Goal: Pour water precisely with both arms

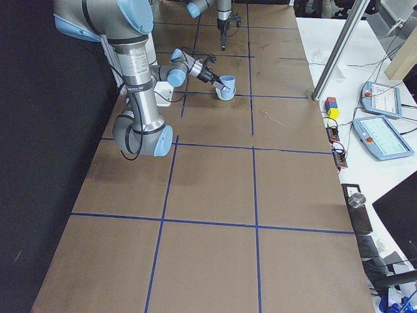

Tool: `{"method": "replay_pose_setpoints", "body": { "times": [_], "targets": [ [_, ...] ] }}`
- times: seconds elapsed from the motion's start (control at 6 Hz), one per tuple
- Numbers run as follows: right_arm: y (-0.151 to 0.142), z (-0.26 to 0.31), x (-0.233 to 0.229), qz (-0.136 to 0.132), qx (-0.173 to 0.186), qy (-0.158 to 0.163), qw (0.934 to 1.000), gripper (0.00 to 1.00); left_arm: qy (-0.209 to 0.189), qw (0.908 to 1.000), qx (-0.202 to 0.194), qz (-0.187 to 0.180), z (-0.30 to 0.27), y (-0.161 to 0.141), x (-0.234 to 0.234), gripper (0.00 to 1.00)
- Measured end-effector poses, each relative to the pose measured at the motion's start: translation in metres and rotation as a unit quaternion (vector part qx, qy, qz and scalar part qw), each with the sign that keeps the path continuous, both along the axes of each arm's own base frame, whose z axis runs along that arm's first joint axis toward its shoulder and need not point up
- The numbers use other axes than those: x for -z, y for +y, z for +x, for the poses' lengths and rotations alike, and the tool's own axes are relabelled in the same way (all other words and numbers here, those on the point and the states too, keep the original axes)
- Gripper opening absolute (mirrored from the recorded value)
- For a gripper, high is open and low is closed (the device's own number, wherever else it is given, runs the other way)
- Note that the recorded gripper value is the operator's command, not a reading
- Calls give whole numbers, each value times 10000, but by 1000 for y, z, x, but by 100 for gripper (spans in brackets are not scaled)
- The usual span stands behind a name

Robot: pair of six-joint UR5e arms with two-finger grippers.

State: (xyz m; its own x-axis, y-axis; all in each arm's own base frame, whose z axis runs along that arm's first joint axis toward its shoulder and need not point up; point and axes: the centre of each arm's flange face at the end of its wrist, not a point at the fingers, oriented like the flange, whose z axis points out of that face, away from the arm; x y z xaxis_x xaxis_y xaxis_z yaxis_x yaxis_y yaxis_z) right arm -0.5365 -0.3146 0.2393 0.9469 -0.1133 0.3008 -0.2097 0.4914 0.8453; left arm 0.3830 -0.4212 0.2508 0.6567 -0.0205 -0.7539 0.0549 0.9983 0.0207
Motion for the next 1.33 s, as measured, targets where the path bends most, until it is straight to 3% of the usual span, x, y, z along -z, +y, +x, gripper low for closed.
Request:
{"method": "replay_pose_setpoints", "body": {
  "times": [0.67, 1.33],
  "targets": [
    [-6, -30, -8, 87, 122, 731, 9972, 2, 27, 10000, -8, 8, -2, 2, 3, 100],
    [-9, -33, -11, 249, 381, 1571, 9865, 3, 33, 10000, -12, 6, -2, 2, 3, 100]
  ]
}}
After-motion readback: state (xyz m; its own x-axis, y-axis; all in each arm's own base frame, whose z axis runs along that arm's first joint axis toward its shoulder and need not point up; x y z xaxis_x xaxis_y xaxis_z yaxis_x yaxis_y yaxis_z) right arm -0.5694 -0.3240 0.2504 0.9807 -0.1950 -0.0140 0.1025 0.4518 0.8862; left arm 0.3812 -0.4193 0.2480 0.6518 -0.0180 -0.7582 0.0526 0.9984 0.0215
